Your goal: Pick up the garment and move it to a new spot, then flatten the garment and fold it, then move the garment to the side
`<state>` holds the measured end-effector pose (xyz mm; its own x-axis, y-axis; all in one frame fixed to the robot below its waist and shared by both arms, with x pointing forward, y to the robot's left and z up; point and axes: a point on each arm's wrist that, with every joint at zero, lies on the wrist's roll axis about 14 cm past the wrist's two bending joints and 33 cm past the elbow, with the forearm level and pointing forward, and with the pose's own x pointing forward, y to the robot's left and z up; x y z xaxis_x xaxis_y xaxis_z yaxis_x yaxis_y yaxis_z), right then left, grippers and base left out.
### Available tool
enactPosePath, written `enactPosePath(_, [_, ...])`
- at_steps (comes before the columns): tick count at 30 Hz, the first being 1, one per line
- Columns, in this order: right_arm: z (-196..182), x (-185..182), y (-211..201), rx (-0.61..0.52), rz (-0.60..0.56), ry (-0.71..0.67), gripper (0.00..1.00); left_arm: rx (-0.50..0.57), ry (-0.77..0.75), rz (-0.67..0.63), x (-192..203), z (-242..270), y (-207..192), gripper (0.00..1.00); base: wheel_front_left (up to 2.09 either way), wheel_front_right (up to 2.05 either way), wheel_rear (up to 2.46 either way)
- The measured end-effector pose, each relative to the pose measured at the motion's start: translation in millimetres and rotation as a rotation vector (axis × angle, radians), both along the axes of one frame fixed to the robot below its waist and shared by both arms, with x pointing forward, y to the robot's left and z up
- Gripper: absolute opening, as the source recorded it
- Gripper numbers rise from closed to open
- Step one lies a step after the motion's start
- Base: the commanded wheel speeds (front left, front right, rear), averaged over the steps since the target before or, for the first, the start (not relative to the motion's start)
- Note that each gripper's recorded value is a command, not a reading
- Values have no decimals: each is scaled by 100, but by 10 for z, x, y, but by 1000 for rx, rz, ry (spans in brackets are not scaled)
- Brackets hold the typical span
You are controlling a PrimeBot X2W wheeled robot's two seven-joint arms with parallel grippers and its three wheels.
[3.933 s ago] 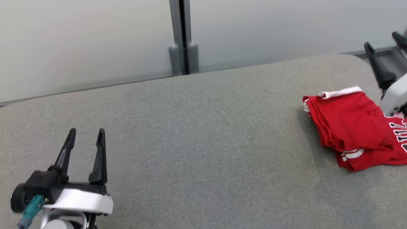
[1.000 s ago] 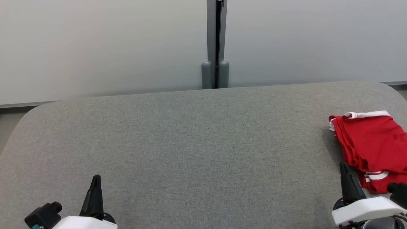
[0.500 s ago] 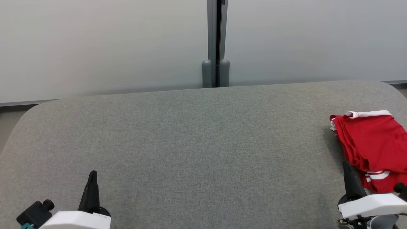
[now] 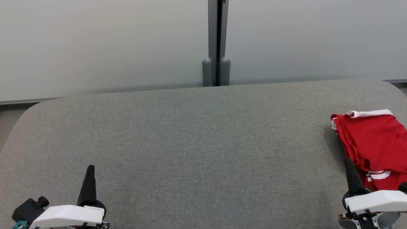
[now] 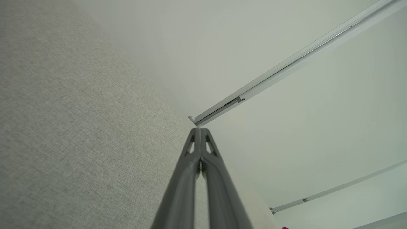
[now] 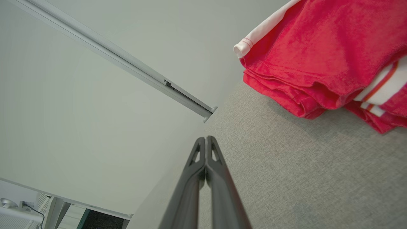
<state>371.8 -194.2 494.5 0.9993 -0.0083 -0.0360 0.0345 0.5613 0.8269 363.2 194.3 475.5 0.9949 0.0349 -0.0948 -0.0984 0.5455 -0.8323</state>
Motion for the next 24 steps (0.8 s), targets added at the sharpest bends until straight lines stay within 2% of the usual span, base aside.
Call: enactPosePath(24, [25, 59, -29, 237, -9, 2, 0, -234, -23, 9, 97, 91, 18, 0, 0, 0, 0])
